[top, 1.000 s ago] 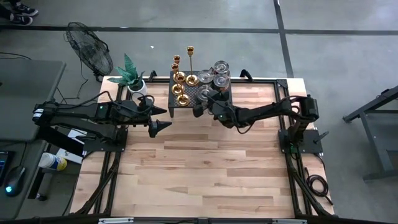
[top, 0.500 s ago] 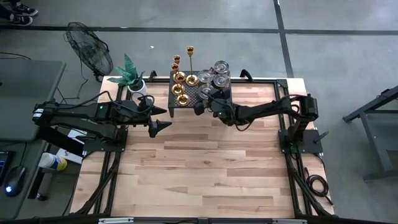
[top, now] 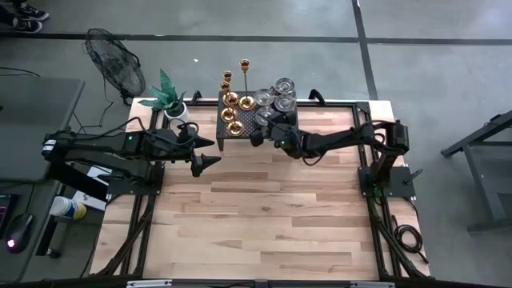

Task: Pick & Place candle stick holders
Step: Put the green scented candle on the shelf

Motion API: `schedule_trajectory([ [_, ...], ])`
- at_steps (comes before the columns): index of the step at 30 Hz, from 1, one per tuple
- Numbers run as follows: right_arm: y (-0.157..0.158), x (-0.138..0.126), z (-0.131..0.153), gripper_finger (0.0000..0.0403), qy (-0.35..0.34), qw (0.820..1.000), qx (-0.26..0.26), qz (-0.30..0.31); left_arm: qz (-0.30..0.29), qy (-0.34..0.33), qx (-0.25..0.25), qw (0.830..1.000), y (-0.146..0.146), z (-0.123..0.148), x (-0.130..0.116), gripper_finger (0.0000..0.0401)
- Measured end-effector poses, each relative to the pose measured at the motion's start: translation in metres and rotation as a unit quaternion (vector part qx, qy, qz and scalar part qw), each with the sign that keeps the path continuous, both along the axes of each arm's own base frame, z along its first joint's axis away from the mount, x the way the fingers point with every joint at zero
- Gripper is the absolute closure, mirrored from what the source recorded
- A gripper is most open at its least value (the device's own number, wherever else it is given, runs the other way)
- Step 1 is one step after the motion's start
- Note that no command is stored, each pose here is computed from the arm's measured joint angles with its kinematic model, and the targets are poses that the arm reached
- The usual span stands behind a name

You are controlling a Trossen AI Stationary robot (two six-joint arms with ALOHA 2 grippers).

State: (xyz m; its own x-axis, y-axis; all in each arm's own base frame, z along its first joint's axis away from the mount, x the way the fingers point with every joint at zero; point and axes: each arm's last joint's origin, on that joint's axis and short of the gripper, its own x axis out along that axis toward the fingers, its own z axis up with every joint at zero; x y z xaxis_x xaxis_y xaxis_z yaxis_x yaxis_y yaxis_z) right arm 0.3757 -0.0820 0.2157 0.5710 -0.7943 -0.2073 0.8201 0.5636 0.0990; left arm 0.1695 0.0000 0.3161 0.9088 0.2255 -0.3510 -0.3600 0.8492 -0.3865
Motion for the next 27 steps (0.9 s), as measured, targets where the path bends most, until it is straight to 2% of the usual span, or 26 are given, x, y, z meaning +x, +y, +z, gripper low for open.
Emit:
schedule_trajectory([
  [18, -0.0011, 0.0006, -0.0014, 0.0051, 0.002, 0.999, 0.016, 0.035, 0.000, 0.000, 0.000, 1.000, 0.0000, 0.0000, 0.0000, 0.0027],
  [27, -0.0010, 0.0006, -0.0011, 0.0008, 0.001, 0.999, 0.015, 0.034, 0.000, 0.000, 0.000, 1.000, 0.0000, 0.0001, 0.0000, 0.0027],
])
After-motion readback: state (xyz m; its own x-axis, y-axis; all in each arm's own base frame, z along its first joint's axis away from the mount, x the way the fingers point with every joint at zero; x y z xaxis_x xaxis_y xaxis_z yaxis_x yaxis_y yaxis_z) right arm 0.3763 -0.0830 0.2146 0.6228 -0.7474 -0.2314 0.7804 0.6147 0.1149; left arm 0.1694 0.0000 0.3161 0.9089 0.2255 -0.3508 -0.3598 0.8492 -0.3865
